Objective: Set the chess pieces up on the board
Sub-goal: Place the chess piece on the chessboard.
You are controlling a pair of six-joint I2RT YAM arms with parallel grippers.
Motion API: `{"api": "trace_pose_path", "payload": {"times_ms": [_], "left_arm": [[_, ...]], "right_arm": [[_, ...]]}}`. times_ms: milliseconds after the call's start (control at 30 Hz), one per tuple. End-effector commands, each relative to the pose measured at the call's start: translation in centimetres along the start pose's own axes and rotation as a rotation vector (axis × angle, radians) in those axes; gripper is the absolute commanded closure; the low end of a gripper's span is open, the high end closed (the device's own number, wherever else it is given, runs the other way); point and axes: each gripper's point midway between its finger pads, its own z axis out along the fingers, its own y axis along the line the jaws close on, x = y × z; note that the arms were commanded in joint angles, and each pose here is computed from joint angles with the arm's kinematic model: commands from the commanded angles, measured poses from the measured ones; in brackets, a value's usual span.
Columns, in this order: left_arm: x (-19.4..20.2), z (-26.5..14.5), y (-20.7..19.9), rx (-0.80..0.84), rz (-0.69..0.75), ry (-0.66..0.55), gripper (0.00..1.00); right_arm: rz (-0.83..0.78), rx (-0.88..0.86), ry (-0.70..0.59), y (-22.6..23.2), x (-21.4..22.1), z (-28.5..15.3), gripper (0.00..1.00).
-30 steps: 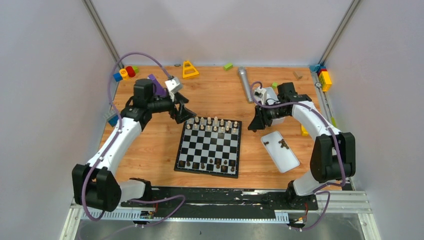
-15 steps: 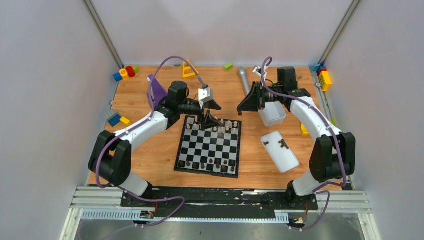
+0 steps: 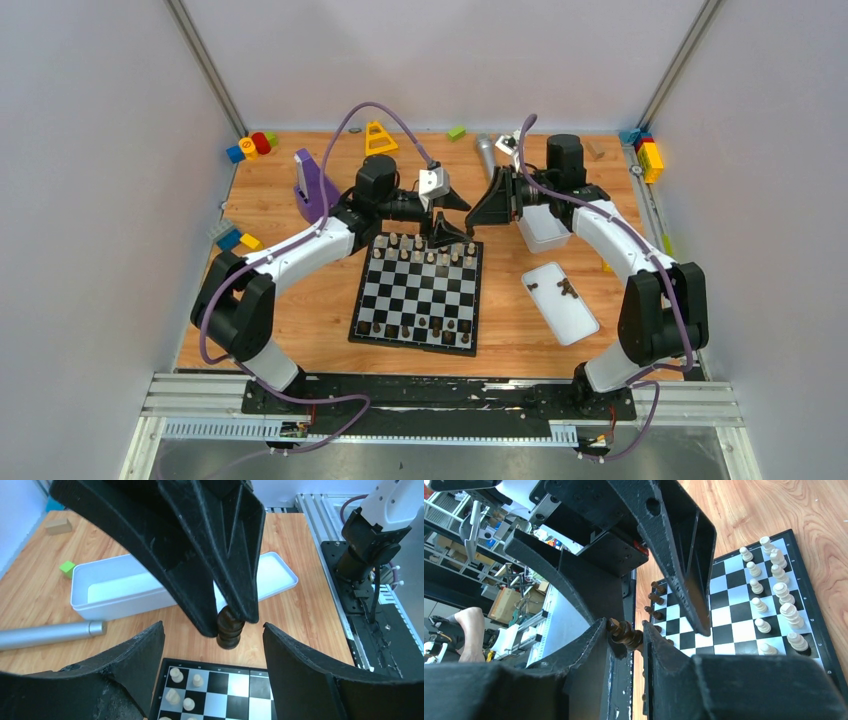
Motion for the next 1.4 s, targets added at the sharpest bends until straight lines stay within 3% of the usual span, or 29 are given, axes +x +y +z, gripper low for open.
{"api": "trace_pose_path", "payload": {"times_ms": [0,1000,1200,1367], "left_arm": [[-1.9,0.9,0.0,0.005,0.033,-0.022,0.22],[-0.5,1.4,-1.0,0.012,-0.021,-0.009,0.61],[-0.1,1.1,-1.2,0.016,-0.016,0.016,0.75],[-0.1,1.0,-1.3,0.017,-0.013,0.025,0.99]], "right_arm": [[-0.064,-0.054,0.004,1.8,-0.9,0.3,0.88],[-0.115,-0.02,-0.01,2.7,-1.1,0.4,0.87],[-0.115,-0.018,-0.008,2.5,-1.2,0.5,0.87],[-0.116,-0.004,-0.007,2.2,-1.1,0.4,0.8]]}}
